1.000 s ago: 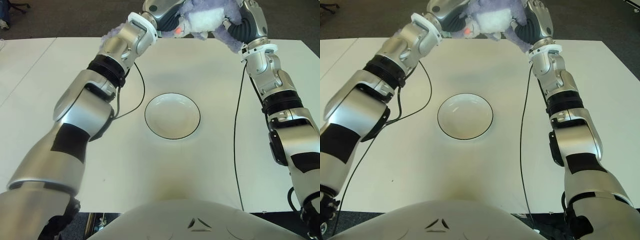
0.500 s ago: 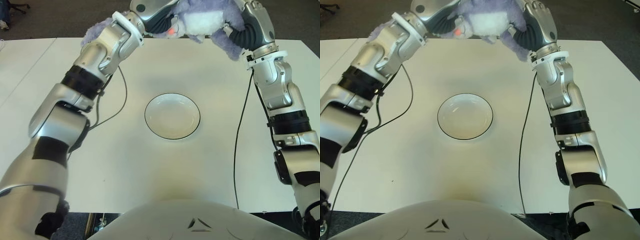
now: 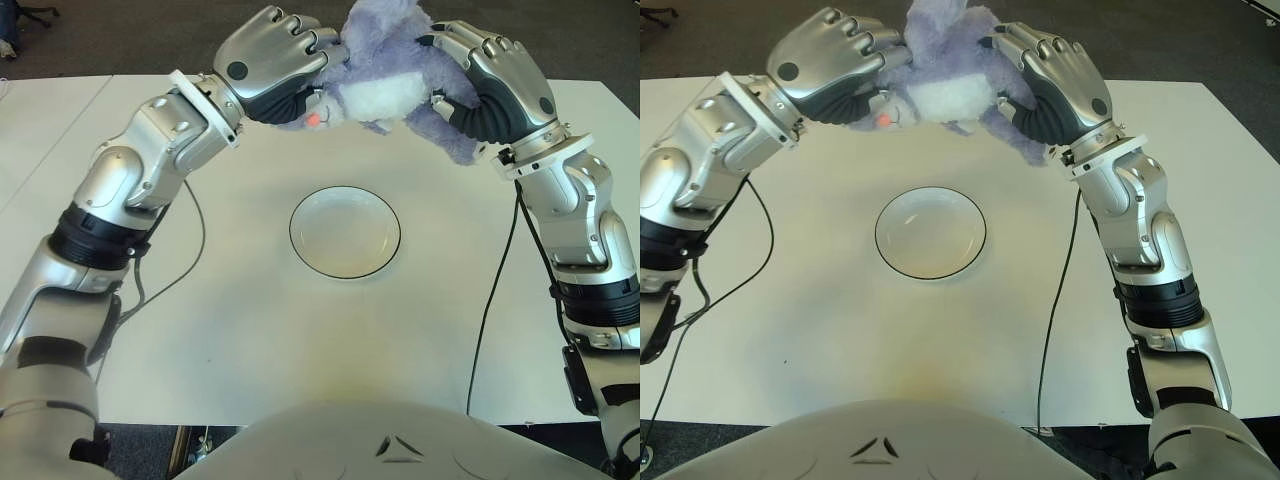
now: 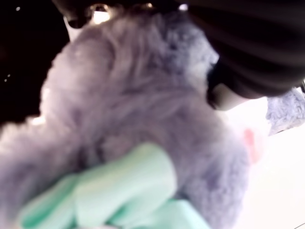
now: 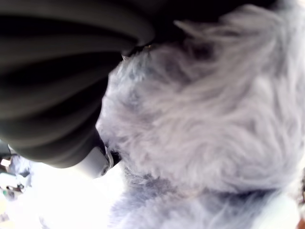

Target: Put the doll into the plate.

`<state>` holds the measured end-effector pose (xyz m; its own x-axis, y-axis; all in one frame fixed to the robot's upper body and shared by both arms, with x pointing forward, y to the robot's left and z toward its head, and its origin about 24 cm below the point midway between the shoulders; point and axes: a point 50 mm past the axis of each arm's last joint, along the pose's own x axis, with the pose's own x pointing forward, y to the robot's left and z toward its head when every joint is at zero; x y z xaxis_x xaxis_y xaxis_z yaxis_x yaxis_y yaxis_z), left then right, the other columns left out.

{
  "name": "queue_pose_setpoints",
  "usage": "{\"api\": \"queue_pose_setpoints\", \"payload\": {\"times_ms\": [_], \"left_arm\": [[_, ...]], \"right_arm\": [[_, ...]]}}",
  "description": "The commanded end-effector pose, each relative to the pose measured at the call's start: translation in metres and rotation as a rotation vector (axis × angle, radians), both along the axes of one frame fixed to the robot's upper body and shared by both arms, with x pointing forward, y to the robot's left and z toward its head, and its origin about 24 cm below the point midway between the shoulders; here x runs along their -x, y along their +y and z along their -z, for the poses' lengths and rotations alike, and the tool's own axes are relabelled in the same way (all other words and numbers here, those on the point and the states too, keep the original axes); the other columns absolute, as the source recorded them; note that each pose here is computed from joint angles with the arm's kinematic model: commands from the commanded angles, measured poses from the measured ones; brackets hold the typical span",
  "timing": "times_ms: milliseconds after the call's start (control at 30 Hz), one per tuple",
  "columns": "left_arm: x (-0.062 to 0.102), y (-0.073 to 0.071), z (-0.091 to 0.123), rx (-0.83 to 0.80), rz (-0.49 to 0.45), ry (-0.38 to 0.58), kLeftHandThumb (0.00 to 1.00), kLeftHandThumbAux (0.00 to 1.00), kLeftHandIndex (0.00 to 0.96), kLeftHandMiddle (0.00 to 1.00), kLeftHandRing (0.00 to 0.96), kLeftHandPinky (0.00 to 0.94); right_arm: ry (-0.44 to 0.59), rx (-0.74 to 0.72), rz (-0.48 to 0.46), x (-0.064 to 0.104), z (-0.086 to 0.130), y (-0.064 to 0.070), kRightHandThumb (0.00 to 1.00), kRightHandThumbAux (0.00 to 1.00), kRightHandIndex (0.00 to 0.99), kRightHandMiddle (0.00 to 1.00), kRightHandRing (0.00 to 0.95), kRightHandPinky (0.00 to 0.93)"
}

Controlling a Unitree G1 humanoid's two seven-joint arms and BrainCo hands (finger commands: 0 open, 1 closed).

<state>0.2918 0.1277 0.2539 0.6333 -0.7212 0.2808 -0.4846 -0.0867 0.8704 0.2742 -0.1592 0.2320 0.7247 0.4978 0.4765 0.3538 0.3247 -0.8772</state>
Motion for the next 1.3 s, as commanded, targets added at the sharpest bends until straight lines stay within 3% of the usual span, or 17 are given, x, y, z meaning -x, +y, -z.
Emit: {"api": "queue_pose_setpoints", "payload": {"times_ms": [33, 200, 433, 567, 767, 1033, 1200, 1300], "left_arm": [[0.012, 0.008, 0.010, -0.071, -0.006, 0.008, 0.856, 0.653, 0.444, 0.492, 0.838, 0.867], [0.034, 0.010, 0.017, -0.109, 0.025, 0.008, 0.854, 0.653, 0.443, 0.492, 0.812, 0.856], [0.042, 0.005, 0.015, -0.150, 0.044, 0.059, 0.852, 0.654, 0.442, 0.492, 0.796, 0.848], [0.042, 0.005, 0.027, -0.153, 0.012, 0.118, 0.852, 0.655, 0.441, 0.492, 0.797, 0.850], [0.046, 0.005, 0.028, -0.151, -0.031, 0.200, 0.853, 0.656, 0.440, 0.492, 0.804, 0.852], [0.043, -0.001, 0.042, -0.160, -0.065, 0.335, 0.853, 0.657, 0.440, 0.492, 0.800, 0.846], [0.042, -0.003, 0.050, -0.168, -0.080, 0.382, 0.853, 0.658, 0.439, 0.492, 0.799, 0.849], [0.041, -0.005, 0.060, -0.182, -0.087, 0.405, 0.852, 0.658, 0.439, 0.492, 0.784, 0.805]], "right_arm": [[0.011, 0.017, -0.017, 0.010, 0.004, 0.001, 0.719, 0.711, 0.438, 0.907, 0.887, 0.867], [0.044, 0.027, -0.071, 0.021, 0.012, 0.006, 0.718, 0.709, 0.439, 0.898, 0.881, 0.861], [0.066, 0.048, -0.097, 0.034, 0.025, 0.009, 0.718, 0.708, 0.440, 0.888, 0.874, 0.858], [0.094, 0.071, -0.124, 0.034, 0.026, 0.010, 0.722, 0.708, 0.440, 0.886, 0.877, 0.856], [0.125, 0.099, -0.160, 0.031, 0.028, 0.010, 0.726, 0.707, 0.440, 0.878, 0.876, 0.850], [0.280, 0.156, -0.235, 0.033, 0.048, 0.011, 0.720, 0.710, 0.440, 0.886, 0.888, 0.877], [0.380, 0.174, -0.222, 0.040, 0.058, 0.013, 0.716, 0.711, 0.439, 0.894, 0.893, 0.882], [0.436, 0.182, -0.209, 0.043, 0.062, 0.014, 0.715, 0.711, 0.438, 0.899, 0.895, 0.883]]}}
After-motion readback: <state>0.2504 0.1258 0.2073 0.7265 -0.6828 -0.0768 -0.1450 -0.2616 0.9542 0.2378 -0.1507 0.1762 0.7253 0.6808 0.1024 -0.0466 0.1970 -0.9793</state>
